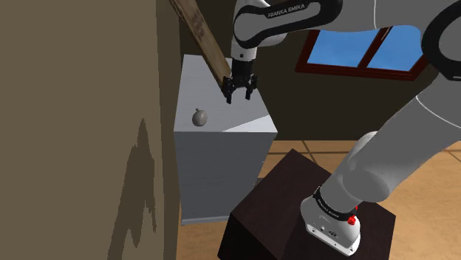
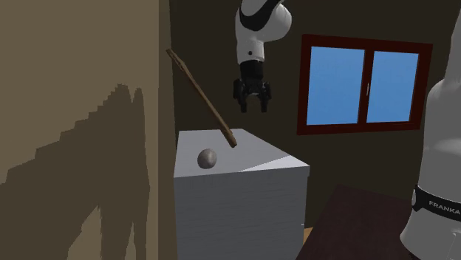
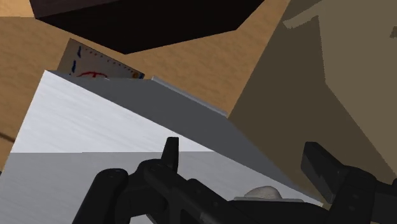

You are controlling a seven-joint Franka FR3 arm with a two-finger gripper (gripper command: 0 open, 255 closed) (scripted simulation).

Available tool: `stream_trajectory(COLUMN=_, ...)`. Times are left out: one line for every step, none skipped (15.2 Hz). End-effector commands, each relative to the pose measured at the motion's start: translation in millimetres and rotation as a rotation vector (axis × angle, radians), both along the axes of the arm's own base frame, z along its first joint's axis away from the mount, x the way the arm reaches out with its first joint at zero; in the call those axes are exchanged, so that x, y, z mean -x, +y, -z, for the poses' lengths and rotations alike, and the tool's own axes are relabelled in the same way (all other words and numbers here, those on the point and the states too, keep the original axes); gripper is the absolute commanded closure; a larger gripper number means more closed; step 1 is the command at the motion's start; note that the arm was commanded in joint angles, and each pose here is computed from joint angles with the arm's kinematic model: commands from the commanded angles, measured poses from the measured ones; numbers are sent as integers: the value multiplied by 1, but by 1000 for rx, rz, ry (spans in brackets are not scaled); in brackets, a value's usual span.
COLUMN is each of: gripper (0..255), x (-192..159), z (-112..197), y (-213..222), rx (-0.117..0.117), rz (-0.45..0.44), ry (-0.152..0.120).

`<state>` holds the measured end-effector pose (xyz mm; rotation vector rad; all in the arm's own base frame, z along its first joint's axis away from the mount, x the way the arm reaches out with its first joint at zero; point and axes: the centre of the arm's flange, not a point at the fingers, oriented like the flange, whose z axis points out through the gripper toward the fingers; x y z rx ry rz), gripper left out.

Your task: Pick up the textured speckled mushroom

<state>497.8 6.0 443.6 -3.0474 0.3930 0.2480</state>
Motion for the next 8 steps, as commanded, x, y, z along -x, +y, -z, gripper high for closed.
stream_trajectory(gripper=0, x=-27, z=15, y=4, rx=-7, rz=30, ry=3)
stream_trajectory(gripper=0, x=-39, z=21, y=5, rx=-11, rz=45, ry=5)
stream_trajectory(gripper=0, x=-50, z=28, y=5, rx=-14, rz=59, ry=7)
stream_trajectory(gripper=0, x=-61, z=35, y=5, rx=-18, rz=74, ry=9)
stream_trajectory(gripper=0, x=-72, z=42, y=5, rx=-21, rz=89, ry=11)
stream_trajectory(gripper=0, x=-84, z=49, y=5, rx=-25, rz=103, ry=13)
stream_trajectory(gripper=0, x=-95, z=57, y=5, rx=-28, rz=118, ry=15)
stream_trajectory(gripper=0, x=-106, z=64, y=4, rx=-32, rz=133, ry=17)
